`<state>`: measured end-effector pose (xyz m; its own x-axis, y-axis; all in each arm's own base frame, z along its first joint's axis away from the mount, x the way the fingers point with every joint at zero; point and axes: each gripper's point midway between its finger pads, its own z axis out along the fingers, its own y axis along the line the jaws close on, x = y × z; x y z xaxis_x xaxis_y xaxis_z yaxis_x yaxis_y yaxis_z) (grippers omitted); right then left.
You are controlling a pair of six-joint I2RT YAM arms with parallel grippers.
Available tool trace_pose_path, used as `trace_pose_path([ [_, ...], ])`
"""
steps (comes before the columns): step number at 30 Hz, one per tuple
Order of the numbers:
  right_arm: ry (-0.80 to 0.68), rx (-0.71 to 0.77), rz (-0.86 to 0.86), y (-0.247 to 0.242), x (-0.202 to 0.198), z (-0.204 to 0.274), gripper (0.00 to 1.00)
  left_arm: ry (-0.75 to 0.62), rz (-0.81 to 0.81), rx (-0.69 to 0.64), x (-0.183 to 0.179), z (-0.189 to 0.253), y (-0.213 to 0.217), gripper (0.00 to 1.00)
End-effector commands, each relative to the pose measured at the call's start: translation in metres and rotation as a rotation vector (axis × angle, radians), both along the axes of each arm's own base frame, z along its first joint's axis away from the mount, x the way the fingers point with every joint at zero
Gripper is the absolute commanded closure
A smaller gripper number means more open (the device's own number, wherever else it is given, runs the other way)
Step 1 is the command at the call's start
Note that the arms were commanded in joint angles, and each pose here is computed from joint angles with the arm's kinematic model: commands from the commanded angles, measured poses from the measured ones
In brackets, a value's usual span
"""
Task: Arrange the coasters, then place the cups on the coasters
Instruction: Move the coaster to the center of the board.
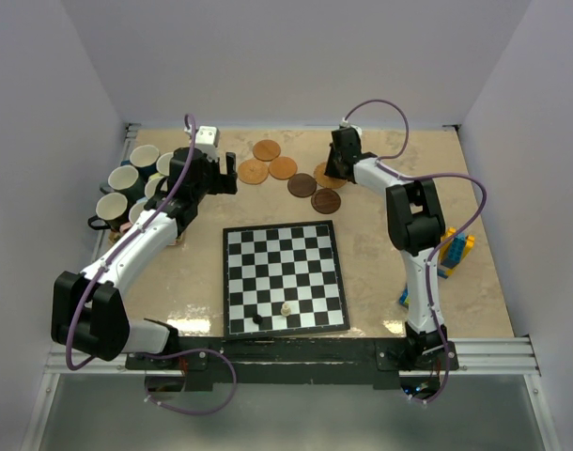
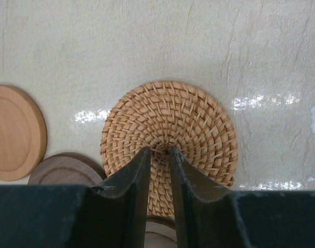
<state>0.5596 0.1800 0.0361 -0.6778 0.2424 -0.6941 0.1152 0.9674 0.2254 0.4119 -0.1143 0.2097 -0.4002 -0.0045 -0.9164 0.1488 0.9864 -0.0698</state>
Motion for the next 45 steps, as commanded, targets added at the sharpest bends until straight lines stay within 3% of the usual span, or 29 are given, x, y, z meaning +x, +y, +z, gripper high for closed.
trace_pose_path([
  [1, 0.046, 0.0, 0.013, 0.009, -0.009, -0.005, 0.73, -0.056, -0.006, -0.007, 0.005, 0.015, -0.002, 0.06],
  [16, -0.097, 0.032, 0.041, 0.016, 0.01, 0.071, 0.64, -0.058, -0.001, -0.004, 0.005, 0.016, 0.0, 0.06],
  [24, -0.266, 0.077, 0.081, 0.021, 0.012, 0.157, 0.49, -0.105, 0.027, 0.01, 0.002, 0.036, 0.009, 0.06],
  [30, -0.422, 0.09, 0.167, 0.018, -0.015, 0.236, 0.38, -0.166, 0.069, 0.036, -0.008, 0.058, 0.027, 0.02],
  [35, -0.542, 0.038, 0.214, 0.001, -0.055, 0.299, 0.25, -0.104, 0.145, -0.013, -0.016, 0.057, 0.069, 0.02],
  [43, -0.644, 0.074, 0.289, -0.005, -0.11, 0.345, 0.23, -0.015, 0.354, -0.079, -0.016, 0.051, 0.147, 0.05],
  [45, -0.665, 0.092, 0.311, -0.003, -0.118, 0.354, 0.23, 0.01, 0.405, -0.059, -0.009, 0.052, 0.163, 0.12],
])
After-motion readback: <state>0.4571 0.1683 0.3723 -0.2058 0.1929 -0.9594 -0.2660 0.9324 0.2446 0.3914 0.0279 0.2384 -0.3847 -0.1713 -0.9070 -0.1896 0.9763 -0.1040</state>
